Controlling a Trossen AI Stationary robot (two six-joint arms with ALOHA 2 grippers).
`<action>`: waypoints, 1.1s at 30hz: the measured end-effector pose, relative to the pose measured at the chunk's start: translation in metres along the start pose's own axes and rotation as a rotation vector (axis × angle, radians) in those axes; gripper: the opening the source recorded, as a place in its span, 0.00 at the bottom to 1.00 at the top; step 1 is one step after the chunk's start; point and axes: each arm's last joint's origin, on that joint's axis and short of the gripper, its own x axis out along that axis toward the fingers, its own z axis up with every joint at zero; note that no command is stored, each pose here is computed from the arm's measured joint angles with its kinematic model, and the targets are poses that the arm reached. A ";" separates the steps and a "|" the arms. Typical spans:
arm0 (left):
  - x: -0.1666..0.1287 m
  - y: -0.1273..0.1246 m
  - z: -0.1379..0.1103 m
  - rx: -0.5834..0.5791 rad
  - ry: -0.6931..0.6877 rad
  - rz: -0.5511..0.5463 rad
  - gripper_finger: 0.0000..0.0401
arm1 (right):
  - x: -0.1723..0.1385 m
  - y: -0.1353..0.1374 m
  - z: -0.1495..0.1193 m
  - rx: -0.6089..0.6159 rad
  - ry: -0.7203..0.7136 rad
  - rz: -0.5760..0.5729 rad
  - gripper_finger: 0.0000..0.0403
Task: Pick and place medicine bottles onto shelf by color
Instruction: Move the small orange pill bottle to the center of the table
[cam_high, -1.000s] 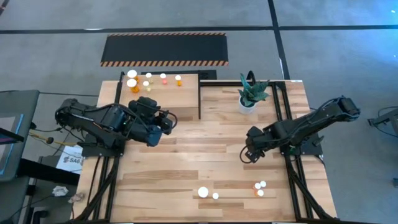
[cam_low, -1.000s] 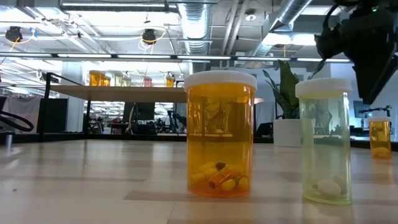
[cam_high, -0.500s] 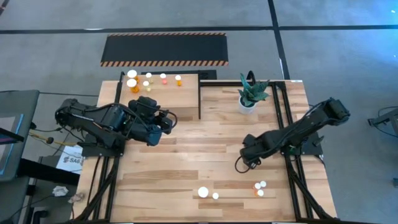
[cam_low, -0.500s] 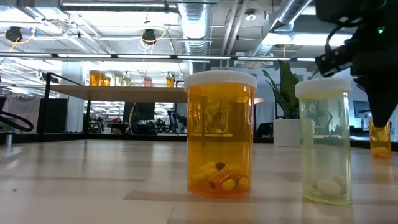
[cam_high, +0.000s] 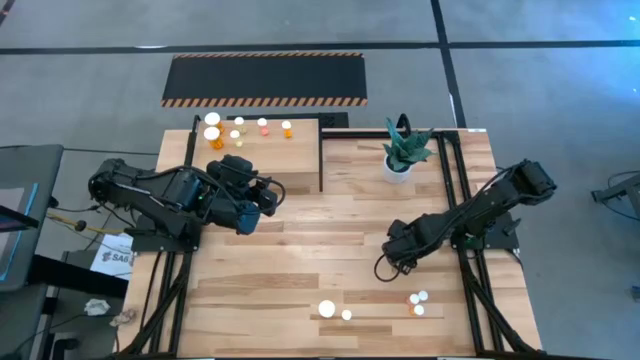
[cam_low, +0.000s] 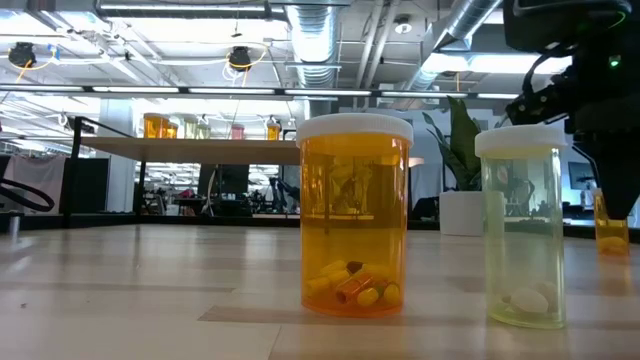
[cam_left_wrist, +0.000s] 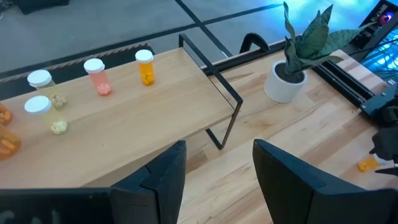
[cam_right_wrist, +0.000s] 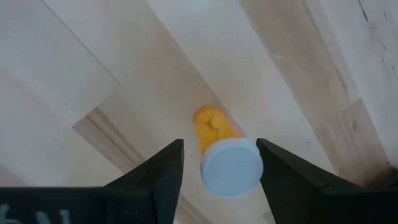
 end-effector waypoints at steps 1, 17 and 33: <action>0.000 0.000 0.000 0.000 0.000 0.000 0.43 | 0.000 0.000 0.000 -0.001 -0.001 0.002 0.53; 0.000 0.000 0.000 0.001 0.001 0.000 0.43 | -0.002 0.002 0.001 -0.017 0.003 0.032 0.30; 0.000 0.000 0.000 0.003 0.003 0.001 0.43 | -0.066 0.007 0.050 -0.170 -0.139 0.178 0.32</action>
